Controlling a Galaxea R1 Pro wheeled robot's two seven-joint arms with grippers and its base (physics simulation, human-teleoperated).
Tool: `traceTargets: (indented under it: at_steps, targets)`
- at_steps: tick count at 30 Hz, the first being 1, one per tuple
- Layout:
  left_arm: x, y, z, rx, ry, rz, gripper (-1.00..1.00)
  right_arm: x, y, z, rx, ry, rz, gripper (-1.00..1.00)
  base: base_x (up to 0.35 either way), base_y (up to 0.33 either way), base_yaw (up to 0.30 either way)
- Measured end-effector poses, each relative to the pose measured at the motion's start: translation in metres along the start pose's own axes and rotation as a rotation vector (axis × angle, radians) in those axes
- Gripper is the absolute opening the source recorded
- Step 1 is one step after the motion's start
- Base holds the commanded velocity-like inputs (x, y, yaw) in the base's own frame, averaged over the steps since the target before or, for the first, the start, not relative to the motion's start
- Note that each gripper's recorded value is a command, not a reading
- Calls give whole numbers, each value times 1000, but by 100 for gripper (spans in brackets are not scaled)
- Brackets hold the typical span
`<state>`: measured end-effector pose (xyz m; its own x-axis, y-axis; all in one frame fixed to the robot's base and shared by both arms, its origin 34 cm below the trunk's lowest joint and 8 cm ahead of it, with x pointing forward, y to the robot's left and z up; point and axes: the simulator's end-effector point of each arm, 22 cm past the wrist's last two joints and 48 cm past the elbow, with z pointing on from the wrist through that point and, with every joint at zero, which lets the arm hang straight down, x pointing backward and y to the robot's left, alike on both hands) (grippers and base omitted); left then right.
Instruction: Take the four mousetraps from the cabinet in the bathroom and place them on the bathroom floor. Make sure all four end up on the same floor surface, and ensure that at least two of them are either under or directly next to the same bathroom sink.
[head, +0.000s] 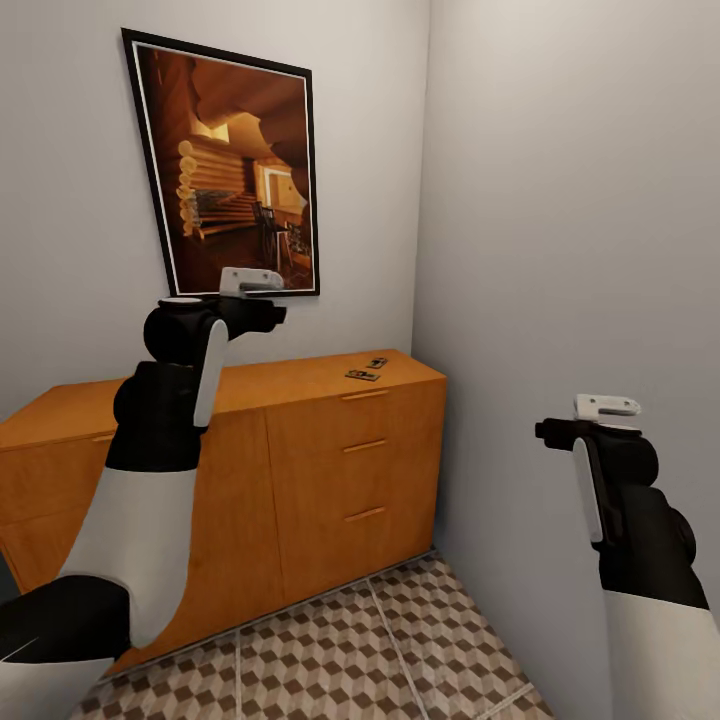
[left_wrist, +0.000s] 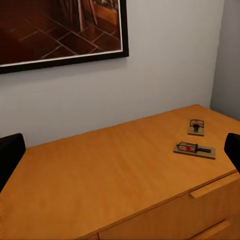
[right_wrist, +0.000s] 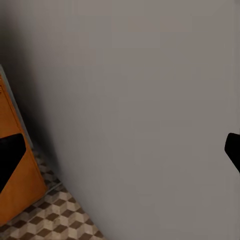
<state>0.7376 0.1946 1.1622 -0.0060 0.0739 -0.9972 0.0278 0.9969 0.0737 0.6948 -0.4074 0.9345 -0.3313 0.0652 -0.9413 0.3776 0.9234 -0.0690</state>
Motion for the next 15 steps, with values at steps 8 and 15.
traceTargets:
  at_steps: [8,15]
  targets:
    - [-1,3,-1,-1,-4,-3,100,0,1,0,-2,0,1,100,1,0,0]
    - [-2,2,-1,3,-5,-6,100,0,2,0,-8,-1,0,100,124,0,0]
